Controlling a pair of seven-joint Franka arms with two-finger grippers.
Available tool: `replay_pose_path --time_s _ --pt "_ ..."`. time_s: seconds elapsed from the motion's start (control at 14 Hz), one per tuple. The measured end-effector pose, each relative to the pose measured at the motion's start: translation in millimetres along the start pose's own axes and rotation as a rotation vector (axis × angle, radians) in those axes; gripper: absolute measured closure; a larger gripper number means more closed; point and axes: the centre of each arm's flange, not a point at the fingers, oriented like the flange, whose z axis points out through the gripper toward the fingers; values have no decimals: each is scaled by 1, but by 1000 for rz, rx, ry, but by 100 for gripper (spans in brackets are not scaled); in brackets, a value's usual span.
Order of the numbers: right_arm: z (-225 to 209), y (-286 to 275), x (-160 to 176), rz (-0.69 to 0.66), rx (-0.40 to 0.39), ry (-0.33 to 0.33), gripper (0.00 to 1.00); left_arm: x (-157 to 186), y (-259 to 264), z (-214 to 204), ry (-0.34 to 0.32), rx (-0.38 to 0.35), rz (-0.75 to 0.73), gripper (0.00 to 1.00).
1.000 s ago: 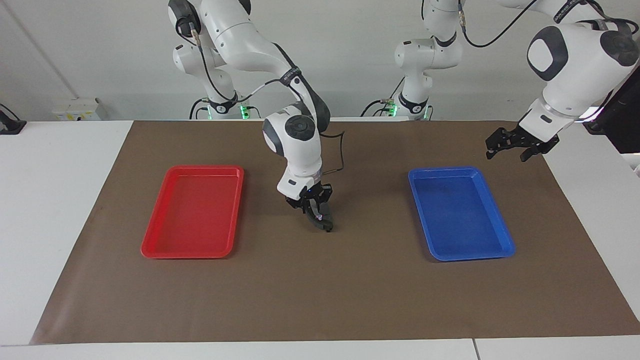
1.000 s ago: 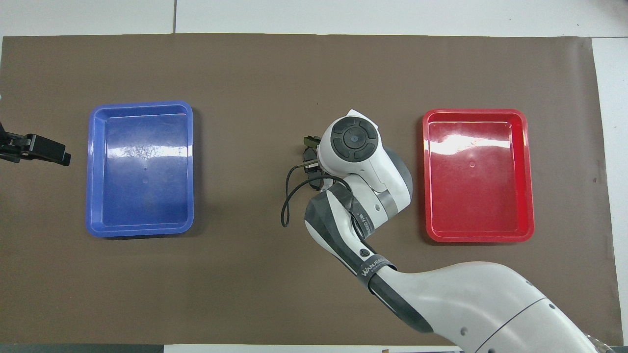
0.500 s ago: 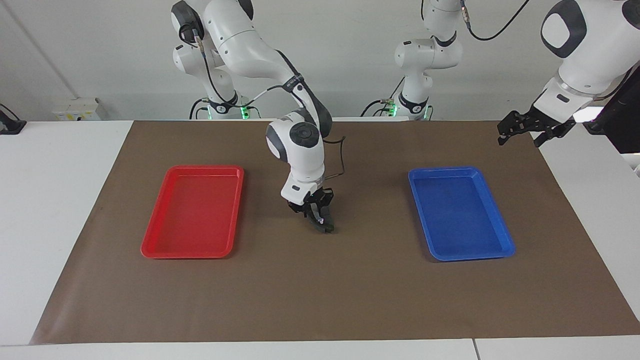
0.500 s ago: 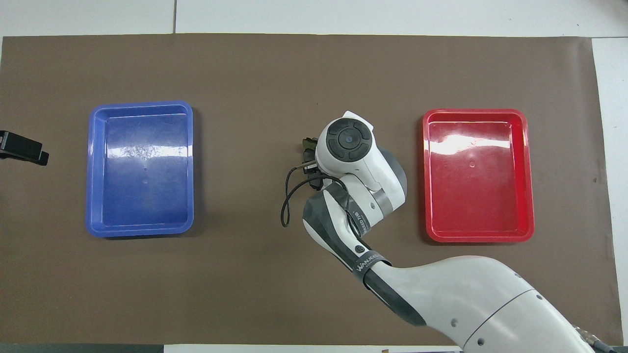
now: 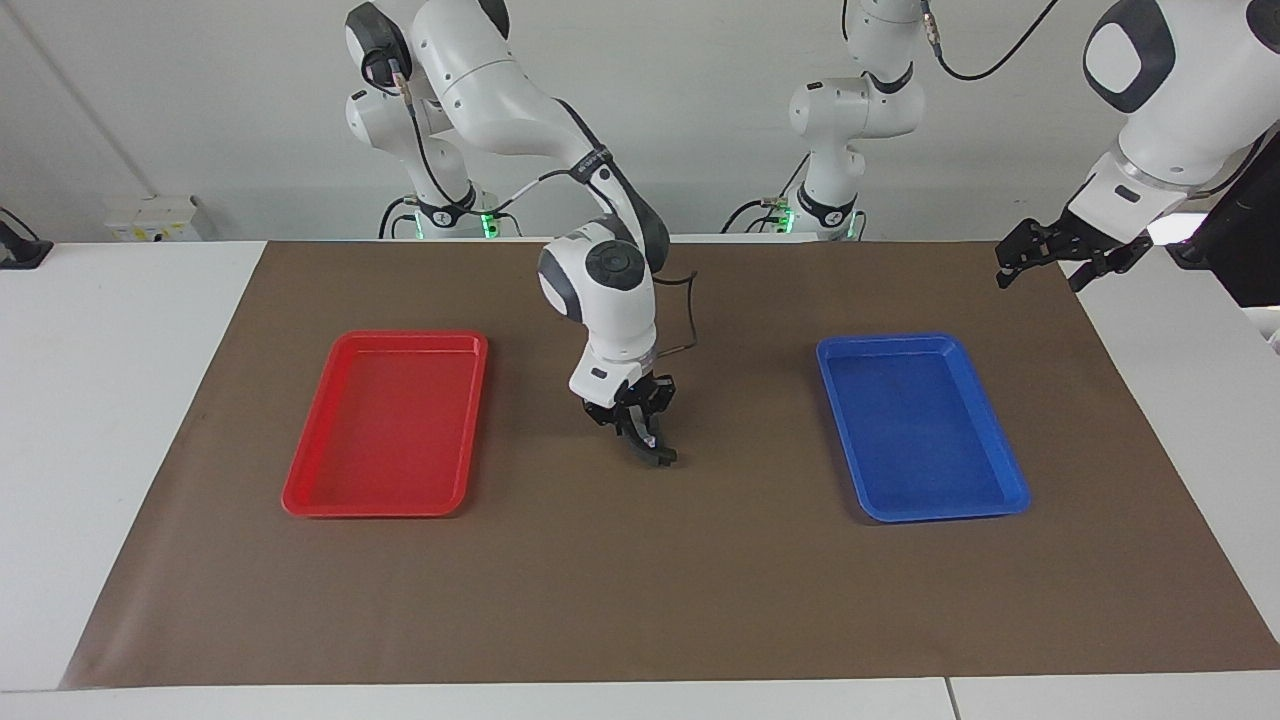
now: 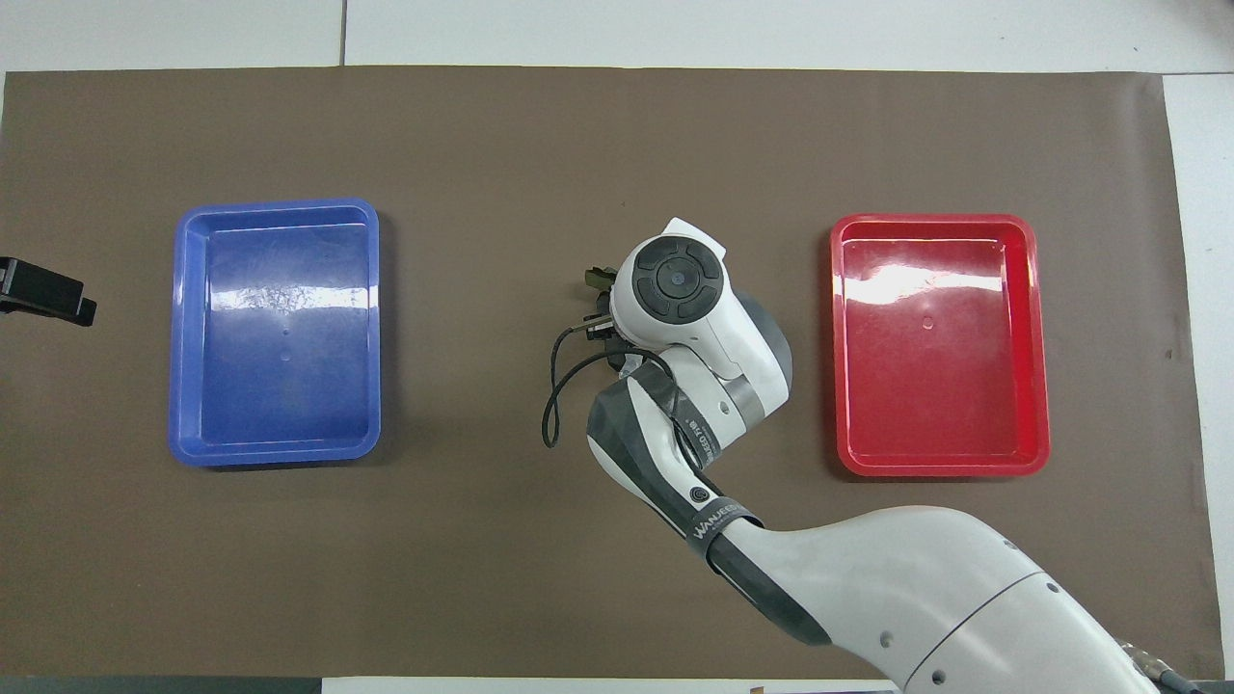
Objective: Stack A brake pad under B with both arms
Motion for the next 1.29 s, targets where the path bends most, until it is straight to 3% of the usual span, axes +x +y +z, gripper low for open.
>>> replay_pose_path --time_s 1.29 --pt "12 -5 0 -6 4 2 57 0 1 0 1 -4 2 0"
